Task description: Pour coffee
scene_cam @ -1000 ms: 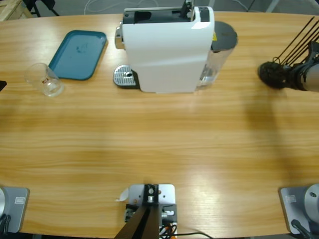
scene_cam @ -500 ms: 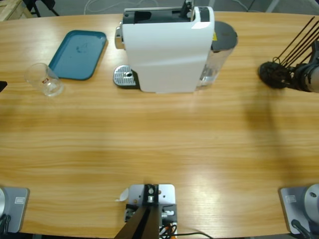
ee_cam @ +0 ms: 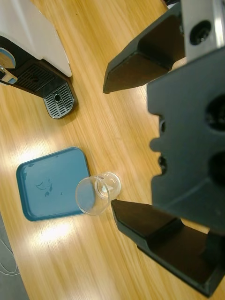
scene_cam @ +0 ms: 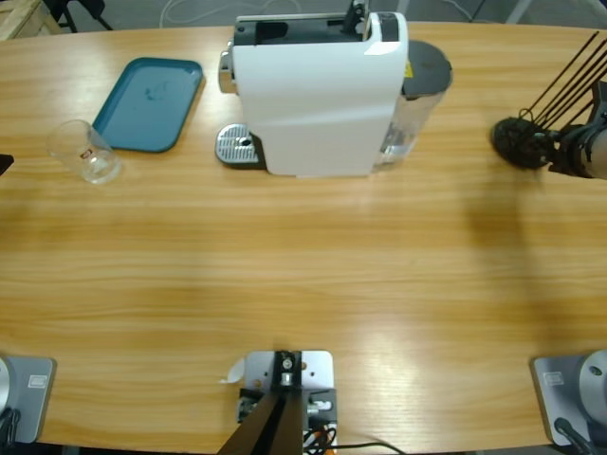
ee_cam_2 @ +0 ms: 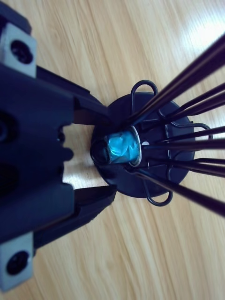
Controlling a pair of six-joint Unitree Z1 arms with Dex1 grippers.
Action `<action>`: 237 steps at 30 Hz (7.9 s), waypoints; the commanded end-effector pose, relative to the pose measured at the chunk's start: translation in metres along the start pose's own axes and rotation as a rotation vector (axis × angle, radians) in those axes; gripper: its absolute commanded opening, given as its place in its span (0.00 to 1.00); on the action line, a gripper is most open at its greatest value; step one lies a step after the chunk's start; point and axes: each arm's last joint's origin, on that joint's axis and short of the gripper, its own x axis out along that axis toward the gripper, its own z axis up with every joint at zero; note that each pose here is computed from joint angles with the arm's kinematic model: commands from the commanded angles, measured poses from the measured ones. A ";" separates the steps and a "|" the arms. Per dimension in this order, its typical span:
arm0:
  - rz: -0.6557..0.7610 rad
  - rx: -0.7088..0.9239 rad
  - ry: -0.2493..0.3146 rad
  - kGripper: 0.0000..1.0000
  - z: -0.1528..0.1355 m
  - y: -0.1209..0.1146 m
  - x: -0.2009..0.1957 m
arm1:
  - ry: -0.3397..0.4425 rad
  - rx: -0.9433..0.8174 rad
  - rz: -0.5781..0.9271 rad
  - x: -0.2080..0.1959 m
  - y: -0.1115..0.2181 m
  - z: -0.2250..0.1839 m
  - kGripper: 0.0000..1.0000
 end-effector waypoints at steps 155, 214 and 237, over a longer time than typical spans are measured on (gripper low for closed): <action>-0.312 -0.014 0.135 0.95 -0.010 -0.018 0.022 | -0.328 -1.519 0.813 -0.141 0.296 0.114 0.00; -0.317 -0.015 0.132 0.95 -0.011 -0.018 0.021 | -0.243 -1.540 0.794 -0.144 0.295 0.110 0.66; -0.334 0.052 0.039 0.94 -0.010 -0.024 0.047 | -0.308 -0.961 0.753 -0.296 0.107 0.105 0.00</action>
